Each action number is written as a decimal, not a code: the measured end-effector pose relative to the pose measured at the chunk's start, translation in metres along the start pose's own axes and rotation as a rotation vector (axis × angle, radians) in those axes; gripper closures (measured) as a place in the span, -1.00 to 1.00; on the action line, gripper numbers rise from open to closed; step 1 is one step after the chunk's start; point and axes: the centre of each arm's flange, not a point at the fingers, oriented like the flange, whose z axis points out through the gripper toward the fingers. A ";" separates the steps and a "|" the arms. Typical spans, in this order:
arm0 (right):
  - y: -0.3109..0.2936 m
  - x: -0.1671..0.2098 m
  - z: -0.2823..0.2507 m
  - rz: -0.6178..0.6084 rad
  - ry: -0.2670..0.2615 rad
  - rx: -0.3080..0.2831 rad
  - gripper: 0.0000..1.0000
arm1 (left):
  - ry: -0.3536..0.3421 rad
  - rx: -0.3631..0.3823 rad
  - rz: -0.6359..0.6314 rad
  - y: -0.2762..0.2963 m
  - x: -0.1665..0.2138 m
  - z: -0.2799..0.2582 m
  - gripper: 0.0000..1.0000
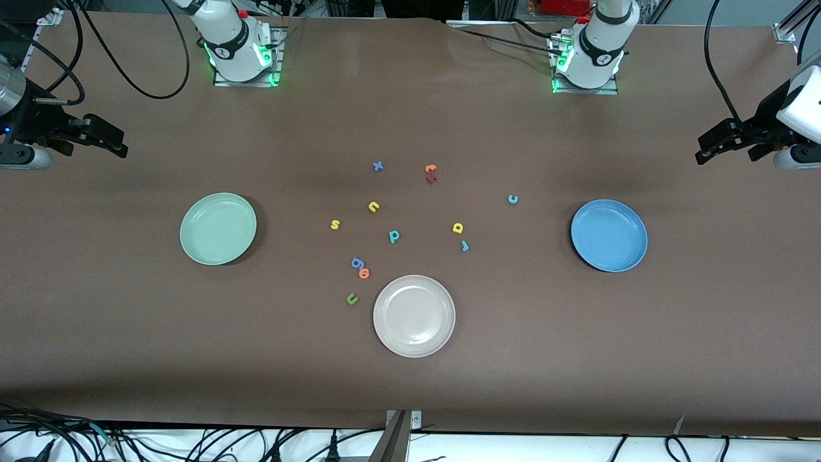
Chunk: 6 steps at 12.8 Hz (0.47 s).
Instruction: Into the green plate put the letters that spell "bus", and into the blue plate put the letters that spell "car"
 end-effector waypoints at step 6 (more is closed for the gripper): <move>0.000 0.000 0.000 0.000 -0.001 0.000 -1.00 | -0.001 0.000 -0.007 -0.004 0.000 0.000 -1.00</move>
